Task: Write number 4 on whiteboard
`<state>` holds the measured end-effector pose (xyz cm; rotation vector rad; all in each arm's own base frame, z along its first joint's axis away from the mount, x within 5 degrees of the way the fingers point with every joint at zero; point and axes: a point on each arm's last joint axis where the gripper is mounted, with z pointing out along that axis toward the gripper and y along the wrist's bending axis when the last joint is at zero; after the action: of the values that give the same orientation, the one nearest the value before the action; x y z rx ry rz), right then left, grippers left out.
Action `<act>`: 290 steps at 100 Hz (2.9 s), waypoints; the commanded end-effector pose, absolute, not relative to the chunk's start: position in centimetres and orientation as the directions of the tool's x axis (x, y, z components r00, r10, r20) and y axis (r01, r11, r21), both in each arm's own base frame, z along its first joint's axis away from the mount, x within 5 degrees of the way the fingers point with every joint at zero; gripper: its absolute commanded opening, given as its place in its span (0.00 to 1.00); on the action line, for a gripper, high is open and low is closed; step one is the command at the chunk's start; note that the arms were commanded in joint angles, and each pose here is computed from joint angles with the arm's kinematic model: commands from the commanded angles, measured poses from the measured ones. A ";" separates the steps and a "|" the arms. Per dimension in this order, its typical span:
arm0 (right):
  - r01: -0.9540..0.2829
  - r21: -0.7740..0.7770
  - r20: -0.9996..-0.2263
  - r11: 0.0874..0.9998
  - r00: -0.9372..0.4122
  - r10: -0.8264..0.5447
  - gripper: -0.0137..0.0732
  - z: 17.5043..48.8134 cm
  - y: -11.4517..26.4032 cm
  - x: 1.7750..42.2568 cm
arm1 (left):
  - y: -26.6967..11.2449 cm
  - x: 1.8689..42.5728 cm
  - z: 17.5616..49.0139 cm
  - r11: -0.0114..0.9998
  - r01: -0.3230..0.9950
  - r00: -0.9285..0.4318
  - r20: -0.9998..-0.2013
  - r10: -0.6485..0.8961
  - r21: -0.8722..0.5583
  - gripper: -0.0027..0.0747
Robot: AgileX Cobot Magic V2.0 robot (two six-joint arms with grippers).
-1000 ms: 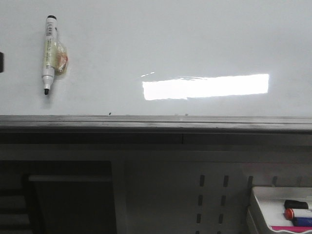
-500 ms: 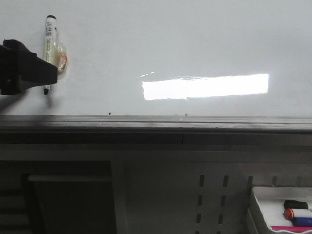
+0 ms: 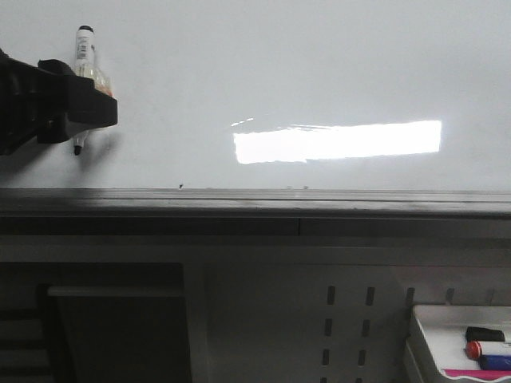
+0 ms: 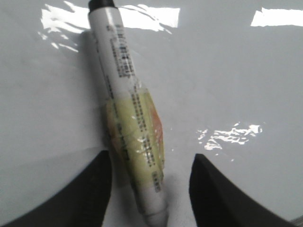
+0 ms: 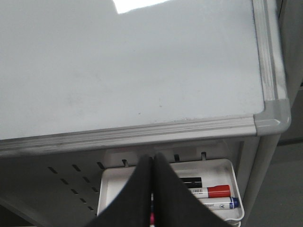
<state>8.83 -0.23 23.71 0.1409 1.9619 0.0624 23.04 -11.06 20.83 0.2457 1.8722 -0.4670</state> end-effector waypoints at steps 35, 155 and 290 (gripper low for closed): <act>0.044 0.100 -0.948 0.994 -0.299 0.109 0.08 25.5 -0.1 9.3 | -11.3 23.0 20.9 0.896 0.409 -0.368 -0.930 -0.012 -0.174 0.01; -0.776 -0.049 -0.956 0.629 -0.147 -0.255 0.58 32.8 17.0 14.3 | -15.1 17.0 24.5 0.217 0.840 0.429 -0.853 0.297 0.498 0.01; -0.677 -0.097 -0.946 0.729 -0.164 -0.278 0.08 36.4 20.5 23.8 | -9.1 15.8 29.3 0.742 0.566 0.125 -0.927 0.354 0.359 0.53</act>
<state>22.16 20.51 33.27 -0.8320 1.8790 0.4284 16.10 -9.35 27.92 0.8619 1.5191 -0.1532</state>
